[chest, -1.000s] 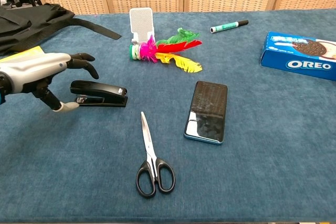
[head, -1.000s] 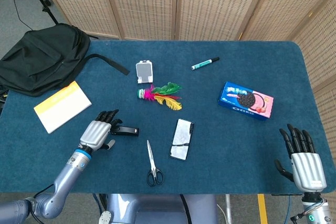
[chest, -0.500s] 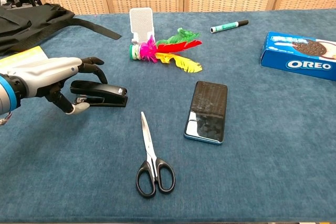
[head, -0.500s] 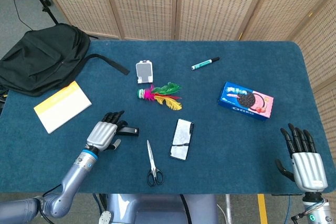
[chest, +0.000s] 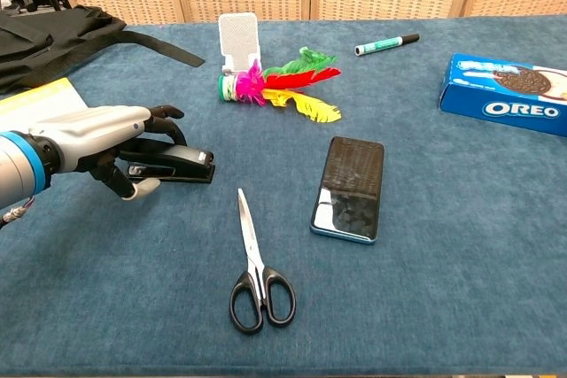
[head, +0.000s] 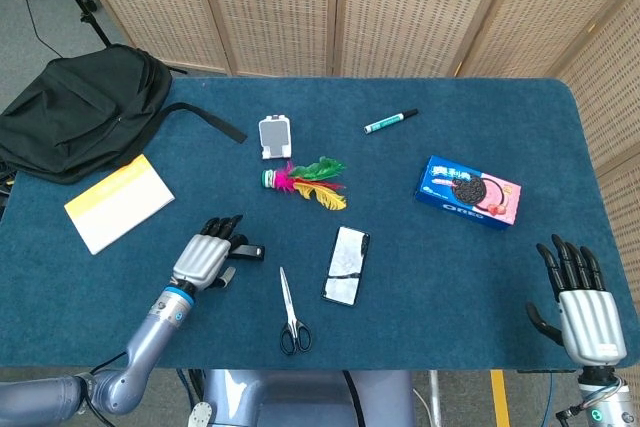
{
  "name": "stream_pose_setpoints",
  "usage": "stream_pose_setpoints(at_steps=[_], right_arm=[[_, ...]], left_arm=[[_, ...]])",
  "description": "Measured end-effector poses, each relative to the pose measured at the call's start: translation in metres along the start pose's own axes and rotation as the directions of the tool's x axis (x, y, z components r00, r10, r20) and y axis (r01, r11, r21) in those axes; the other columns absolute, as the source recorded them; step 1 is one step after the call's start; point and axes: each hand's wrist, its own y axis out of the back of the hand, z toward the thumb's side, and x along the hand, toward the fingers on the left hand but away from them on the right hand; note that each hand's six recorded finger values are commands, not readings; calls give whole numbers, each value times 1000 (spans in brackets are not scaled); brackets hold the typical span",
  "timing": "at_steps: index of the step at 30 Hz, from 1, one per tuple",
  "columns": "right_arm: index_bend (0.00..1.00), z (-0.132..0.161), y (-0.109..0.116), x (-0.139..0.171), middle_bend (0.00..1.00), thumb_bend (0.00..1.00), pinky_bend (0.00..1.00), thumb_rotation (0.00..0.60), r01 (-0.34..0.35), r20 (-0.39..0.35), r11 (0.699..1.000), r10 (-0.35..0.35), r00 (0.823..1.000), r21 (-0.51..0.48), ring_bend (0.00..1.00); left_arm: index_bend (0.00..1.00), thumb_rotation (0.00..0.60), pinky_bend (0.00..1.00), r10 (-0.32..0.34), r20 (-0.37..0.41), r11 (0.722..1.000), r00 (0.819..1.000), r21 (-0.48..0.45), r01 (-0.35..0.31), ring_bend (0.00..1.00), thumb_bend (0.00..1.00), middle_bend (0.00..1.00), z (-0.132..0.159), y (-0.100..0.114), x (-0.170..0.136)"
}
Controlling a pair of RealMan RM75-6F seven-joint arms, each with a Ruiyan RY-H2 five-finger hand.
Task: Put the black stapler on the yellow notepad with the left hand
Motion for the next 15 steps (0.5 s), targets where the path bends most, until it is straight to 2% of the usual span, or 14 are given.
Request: stream_pose_setpoints(at_steps=[9,15], right_arm=[[67,1,1,0,0,326,0,600,2,-2,1000,-2,1000,-3,0],[67,0,1,-1,0,329,0,600,7,-1,1000,-7,1000,-4,0]], left_arm=[[515,600,164,21,-15,1000,1000,6,-21,163,589,187,0,-1,2],[618,600,211,28,-24,1000,999,-2,-28,222,616,257,0,-4,4]])
